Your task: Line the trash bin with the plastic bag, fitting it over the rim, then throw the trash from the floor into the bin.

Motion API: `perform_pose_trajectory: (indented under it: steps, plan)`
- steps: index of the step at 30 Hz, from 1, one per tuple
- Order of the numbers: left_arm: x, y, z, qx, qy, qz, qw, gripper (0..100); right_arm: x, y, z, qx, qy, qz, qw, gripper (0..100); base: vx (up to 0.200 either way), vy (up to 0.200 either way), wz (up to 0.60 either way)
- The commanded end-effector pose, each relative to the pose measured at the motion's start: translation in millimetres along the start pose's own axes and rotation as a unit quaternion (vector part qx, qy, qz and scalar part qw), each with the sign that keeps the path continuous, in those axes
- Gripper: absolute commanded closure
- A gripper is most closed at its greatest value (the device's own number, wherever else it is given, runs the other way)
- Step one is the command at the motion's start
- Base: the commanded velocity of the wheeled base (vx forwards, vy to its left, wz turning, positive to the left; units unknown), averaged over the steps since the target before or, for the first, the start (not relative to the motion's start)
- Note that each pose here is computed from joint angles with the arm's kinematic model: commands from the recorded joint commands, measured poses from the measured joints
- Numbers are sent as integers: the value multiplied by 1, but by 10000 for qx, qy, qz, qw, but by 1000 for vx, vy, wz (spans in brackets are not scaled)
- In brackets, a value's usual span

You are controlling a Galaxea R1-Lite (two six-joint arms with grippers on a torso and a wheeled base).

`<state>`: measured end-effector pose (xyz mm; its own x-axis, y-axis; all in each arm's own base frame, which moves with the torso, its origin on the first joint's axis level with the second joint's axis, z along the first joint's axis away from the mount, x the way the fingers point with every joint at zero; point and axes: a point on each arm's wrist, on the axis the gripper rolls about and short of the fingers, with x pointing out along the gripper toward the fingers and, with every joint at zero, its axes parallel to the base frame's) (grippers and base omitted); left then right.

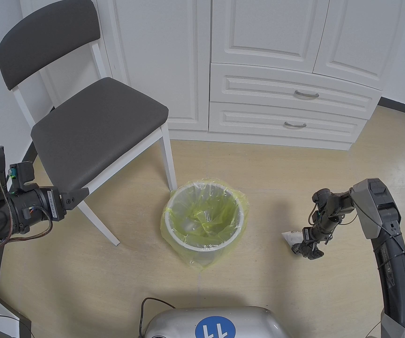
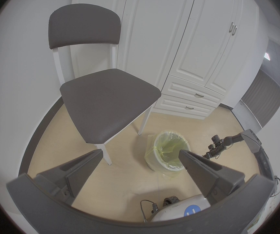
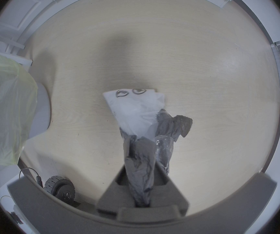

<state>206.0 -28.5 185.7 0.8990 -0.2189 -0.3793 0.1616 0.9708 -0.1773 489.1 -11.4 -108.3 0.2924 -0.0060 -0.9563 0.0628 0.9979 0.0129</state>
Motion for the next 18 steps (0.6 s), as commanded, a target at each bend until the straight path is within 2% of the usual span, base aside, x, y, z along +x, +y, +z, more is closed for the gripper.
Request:
perform_pose_trajectory:
  steps: [1, 18]
  plan:
    - [-2, 0, 0, -1, -22, -10, 10000, 0, 0, 0, 0, -2, -2, 4, 10000, 100, 0, 0, 0]
    - [-11, -1, -1, 186, -165, -35, 9997, 0, -2, 0, 1, 52, -51, -40, 10000, 100, 0, 0, 0]
